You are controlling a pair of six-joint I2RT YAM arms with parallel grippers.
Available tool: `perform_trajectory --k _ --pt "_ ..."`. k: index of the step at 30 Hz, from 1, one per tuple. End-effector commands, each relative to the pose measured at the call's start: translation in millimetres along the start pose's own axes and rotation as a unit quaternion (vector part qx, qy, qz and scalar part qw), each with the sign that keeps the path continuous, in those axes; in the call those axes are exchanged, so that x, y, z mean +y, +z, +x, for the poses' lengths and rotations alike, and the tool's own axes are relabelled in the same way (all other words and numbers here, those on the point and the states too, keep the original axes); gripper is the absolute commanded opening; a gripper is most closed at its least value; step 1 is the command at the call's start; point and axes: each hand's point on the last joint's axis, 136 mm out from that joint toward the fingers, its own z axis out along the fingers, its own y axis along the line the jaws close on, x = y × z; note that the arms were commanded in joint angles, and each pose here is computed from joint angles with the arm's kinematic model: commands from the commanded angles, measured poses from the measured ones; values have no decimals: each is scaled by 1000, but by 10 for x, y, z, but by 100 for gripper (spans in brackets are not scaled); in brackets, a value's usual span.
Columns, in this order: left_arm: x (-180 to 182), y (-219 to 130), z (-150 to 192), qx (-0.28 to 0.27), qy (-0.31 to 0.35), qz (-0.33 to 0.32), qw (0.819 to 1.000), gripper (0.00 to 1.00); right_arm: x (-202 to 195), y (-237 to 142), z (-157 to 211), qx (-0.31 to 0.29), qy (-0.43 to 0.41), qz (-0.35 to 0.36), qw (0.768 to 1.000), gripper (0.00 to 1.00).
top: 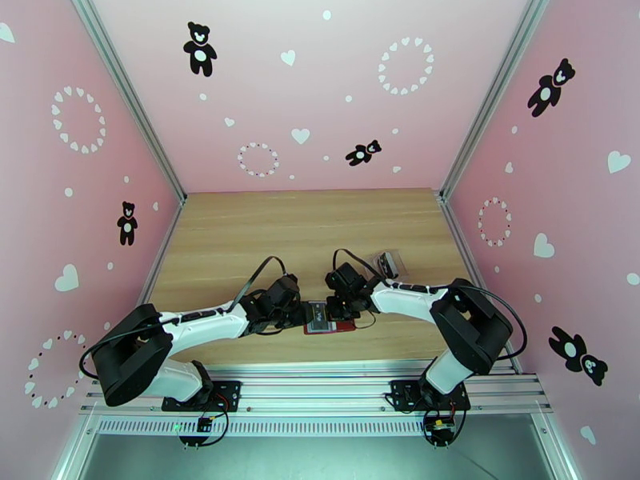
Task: Put the credit cards into the card holder
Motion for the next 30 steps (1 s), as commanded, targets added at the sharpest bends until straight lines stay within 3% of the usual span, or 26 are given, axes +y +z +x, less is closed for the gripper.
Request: perform_trajectory --k 1,30 --pt "-96 40 42 11 9 18 1000 44 -298 154 230 36 8 50 998 2" --pt "-259 197 82 35 14 36 999 41 -274 129 218 38 1 49 998 1"
